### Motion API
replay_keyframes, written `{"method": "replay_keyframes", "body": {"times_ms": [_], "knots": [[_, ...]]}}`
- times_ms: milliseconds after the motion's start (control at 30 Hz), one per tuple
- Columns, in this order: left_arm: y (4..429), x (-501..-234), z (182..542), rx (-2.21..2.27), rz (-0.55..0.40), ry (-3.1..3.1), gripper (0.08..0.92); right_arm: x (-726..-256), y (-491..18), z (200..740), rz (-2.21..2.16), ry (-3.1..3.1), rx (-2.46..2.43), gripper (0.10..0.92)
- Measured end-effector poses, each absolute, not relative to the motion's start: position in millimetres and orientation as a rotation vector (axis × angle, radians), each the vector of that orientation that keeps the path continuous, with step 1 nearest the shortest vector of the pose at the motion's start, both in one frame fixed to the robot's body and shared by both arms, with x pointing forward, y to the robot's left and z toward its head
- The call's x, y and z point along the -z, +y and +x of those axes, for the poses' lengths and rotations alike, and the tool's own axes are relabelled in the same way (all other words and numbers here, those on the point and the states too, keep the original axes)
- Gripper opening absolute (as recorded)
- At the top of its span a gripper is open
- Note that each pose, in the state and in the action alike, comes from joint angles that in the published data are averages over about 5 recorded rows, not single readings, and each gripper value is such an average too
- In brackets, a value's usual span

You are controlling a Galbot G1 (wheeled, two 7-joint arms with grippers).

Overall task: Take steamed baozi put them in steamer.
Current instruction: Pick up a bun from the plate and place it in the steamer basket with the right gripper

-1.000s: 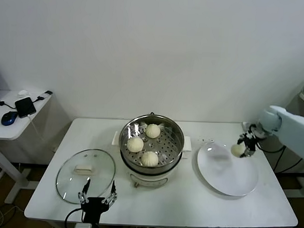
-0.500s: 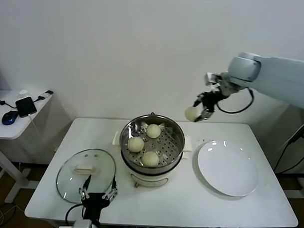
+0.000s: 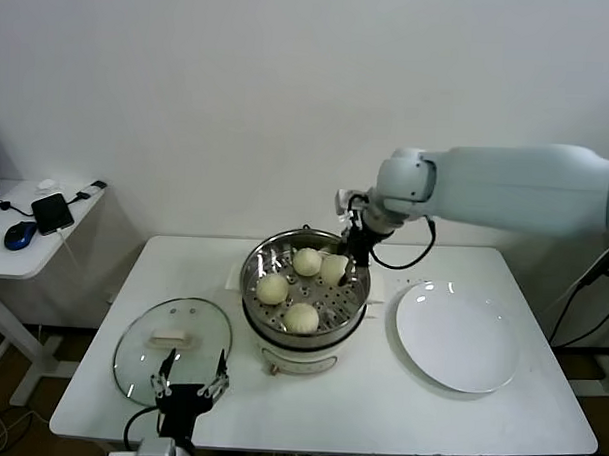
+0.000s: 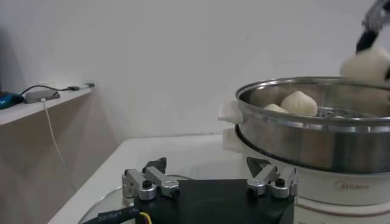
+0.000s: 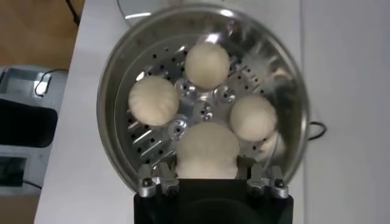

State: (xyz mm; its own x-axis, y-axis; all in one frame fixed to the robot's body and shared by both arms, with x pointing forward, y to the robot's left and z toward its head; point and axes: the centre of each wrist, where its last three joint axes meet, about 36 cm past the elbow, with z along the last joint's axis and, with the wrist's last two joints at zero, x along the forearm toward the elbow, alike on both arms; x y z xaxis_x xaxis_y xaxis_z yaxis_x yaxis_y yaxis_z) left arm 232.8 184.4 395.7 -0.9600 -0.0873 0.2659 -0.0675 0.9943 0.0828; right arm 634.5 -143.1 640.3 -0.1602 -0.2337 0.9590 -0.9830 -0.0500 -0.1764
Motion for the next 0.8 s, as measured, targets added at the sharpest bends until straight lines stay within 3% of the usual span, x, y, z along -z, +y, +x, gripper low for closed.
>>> {"method": "replay_keyframes", "body": {"times_ms": [400, 667, 800], "knots": [[185, -391, 236, 0.102, 0.116, -2.860, 0.823, -592, -128, 642, 1.299, -1.451, -1.297, 0.662], [185, -391, 236, 0.103, 0.111, -2.858, 0.823, -589, -126, 646, 1.317, -1.458, -1.285, 0.804], [185, -392, 235, 0.101, 0.104, -2.855, 0.823, -602, -131, 653, 1.359, -1.481, -1.258, 0.821]]}}
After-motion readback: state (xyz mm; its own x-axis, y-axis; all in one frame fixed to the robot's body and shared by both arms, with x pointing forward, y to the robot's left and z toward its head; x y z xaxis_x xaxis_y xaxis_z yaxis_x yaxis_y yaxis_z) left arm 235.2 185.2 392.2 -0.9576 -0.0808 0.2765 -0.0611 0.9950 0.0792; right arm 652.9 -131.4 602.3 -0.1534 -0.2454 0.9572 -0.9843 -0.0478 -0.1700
